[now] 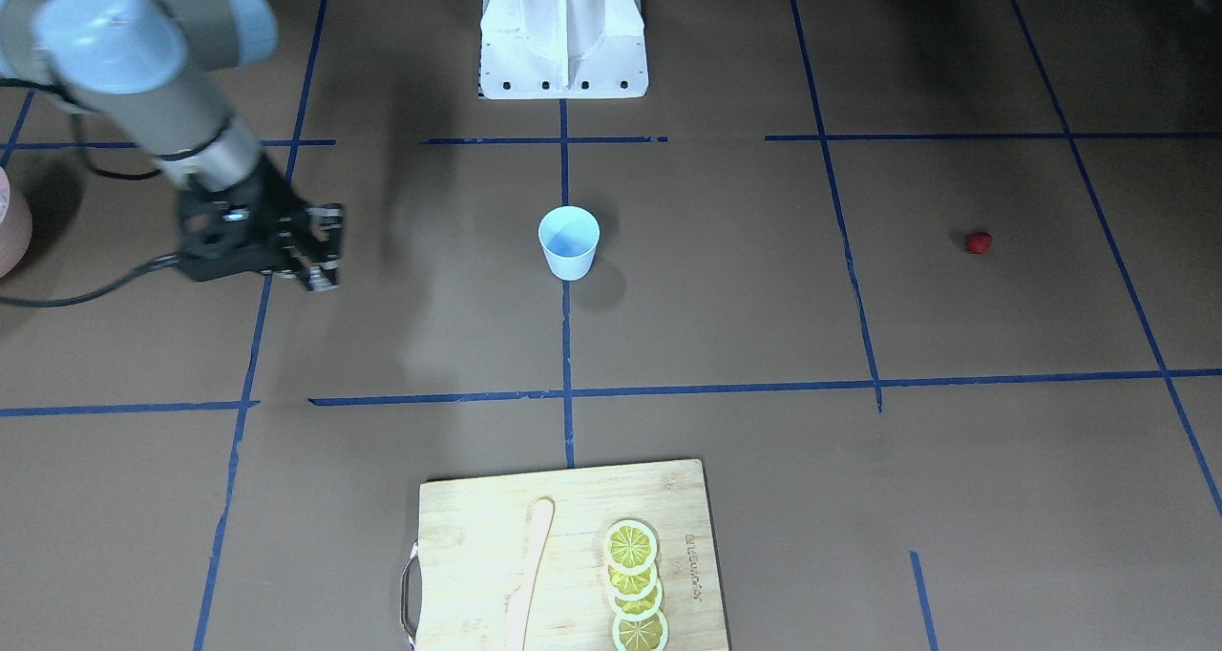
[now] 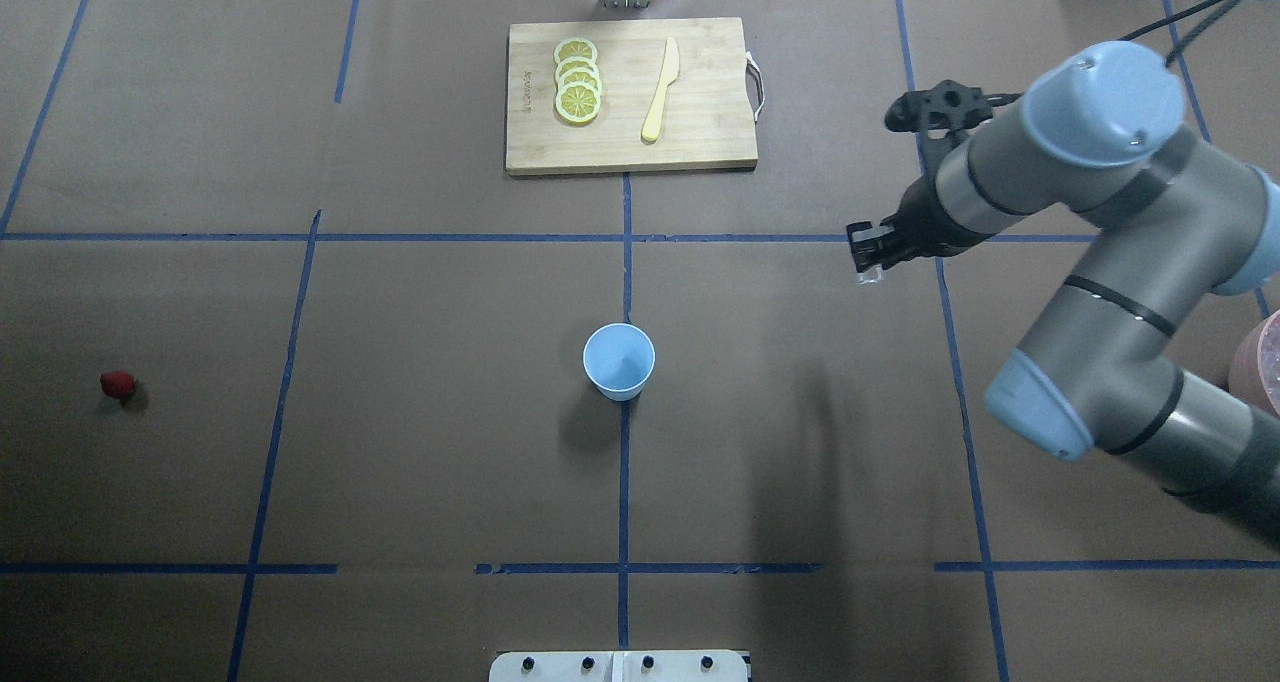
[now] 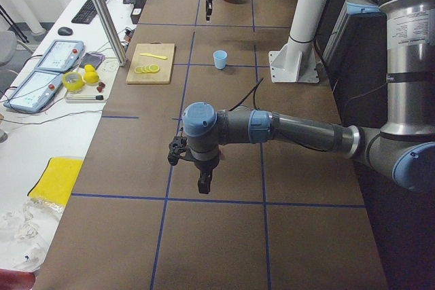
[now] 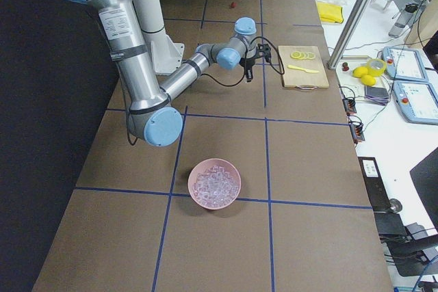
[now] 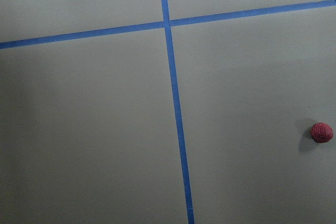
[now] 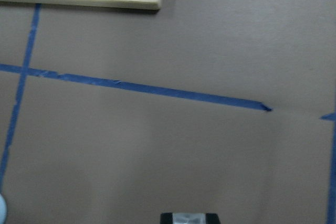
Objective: Put ice and strawberries in cup
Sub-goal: 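Carry the held ice cube with the right gripper over the blue cup, then open the right gripper to drop the ice cube into the cup, then move the right gripper back toward the pink ice bowl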
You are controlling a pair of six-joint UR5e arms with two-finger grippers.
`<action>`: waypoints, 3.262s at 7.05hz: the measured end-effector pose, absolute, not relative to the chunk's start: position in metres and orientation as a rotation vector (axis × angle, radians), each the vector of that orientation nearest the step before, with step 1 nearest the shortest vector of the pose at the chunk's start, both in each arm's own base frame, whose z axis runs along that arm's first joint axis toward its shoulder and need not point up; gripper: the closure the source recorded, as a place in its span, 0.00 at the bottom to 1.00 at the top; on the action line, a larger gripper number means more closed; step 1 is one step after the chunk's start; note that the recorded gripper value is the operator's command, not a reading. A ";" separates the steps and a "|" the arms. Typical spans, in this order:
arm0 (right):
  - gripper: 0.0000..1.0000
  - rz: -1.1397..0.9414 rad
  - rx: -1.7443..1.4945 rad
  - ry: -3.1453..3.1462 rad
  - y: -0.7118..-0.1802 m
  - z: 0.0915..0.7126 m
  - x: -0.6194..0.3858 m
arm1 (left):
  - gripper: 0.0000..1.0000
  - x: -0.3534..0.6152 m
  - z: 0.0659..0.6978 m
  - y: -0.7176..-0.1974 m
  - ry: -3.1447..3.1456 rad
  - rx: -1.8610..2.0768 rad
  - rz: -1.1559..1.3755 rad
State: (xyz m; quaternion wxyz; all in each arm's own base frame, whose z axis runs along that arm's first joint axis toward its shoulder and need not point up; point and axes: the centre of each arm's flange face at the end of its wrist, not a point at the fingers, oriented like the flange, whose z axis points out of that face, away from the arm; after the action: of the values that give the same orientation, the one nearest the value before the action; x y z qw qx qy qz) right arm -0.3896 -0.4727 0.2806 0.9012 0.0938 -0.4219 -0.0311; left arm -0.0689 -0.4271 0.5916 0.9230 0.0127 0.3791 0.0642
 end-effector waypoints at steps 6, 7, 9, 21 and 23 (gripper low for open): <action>0.99 0.103 0.194 -0.812 -0.411 0.131 -0.562 | 0.00 -0.069 0.591 -0.427 0.778 0.027 0.133; 0.98 0.098 0.194 -0.805 -0.406 0.131 -0.570 | 0.00 -0.068 0.592 -0.427 0.778 0.025 0.135; 0.32 0.091 0.189 -0.794 -0.400 0.134 -0.575 | 0.00 -0.066 0.592 -0.428 0.778 0.023 0.138; 0.02 -0.164 0.167 -0.770 -0.465 0.279 -0.364 | 0.00 -0.065 0.592 -0.428 0.779 0.022 0.139; 0.02 -0.320 0.173 -0.736 -0.483 0.376 -0.226 | 0.00 -0.065 0.591 -0.427 0.778 0.023 0.139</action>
State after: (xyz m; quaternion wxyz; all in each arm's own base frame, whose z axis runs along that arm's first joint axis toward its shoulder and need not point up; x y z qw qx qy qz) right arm -0.2259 -0.4830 0.3764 0.9168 0.0842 -0.3580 -0.1555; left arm -0.0655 -0.4274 0.5910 0.9228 0.0112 0.3792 0.0676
